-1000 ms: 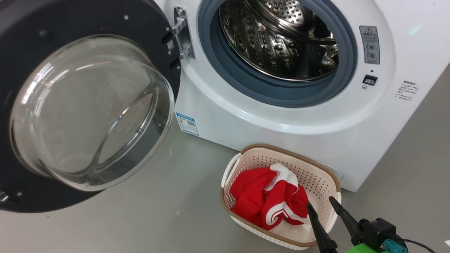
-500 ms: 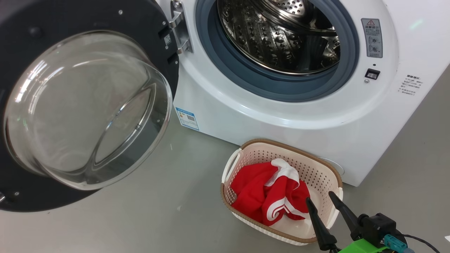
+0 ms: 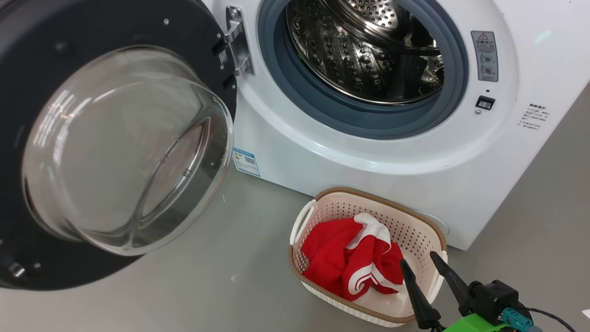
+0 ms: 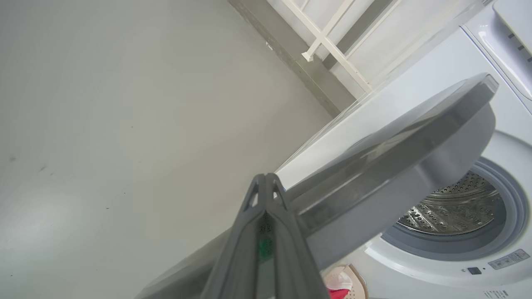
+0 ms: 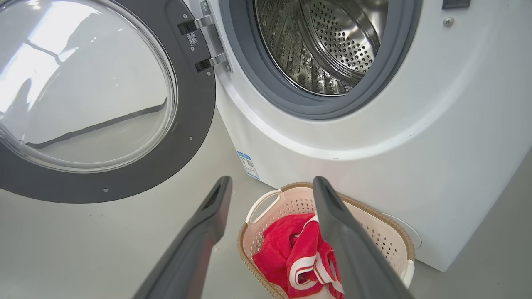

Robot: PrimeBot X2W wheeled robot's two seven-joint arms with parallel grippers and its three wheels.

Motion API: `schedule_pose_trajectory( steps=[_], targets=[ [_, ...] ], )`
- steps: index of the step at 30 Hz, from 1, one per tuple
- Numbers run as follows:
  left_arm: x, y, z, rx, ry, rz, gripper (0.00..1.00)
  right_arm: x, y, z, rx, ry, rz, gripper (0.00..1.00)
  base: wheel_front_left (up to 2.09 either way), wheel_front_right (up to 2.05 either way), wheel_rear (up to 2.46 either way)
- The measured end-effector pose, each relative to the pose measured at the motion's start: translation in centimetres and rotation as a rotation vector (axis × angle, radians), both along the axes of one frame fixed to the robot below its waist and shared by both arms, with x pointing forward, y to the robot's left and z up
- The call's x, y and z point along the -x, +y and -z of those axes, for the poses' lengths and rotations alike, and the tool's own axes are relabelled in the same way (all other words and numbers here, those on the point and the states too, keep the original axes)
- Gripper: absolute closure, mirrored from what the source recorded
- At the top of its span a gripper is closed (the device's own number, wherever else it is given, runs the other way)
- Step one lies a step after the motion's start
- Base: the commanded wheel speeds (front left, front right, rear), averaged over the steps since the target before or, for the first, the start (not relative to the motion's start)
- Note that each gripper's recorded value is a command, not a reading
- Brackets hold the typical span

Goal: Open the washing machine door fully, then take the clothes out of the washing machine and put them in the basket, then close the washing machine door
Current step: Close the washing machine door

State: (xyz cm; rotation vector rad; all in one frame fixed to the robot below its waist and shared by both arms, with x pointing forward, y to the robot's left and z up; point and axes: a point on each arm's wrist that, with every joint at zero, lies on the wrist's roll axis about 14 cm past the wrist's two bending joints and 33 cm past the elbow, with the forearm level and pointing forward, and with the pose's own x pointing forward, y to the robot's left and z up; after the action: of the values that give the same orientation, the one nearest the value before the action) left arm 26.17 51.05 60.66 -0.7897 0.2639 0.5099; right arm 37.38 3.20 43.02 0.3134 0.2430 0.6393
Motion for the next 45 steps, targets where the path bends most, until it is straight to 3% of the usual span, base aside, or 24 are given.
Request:
schedule_pose_trajectory(
  steps=[11,23,45],
  targets=[
    [0.5,-3.7,-0.5,-0.030,-0.003,0.179,1.00,0.1,-0.4,-0.9,0.000,-0.027,0.013,0.00,0.00,0.00,0.00],
    [-1.4,-10.6,0.3,-0.011,-0.015,0.454,1.00,0.2,-1.4,-1.6,-0.003,-0.043,0.044,0.00,0.00,0.00,0.00],
    [-7.7,-23.4,-1.4,-0.048,-0.171,0.832,1.00,0.1,-4.1,-0.9,0.000,-0.019,0.127,0.00,0.00,0.00,0.00]
  ],
)
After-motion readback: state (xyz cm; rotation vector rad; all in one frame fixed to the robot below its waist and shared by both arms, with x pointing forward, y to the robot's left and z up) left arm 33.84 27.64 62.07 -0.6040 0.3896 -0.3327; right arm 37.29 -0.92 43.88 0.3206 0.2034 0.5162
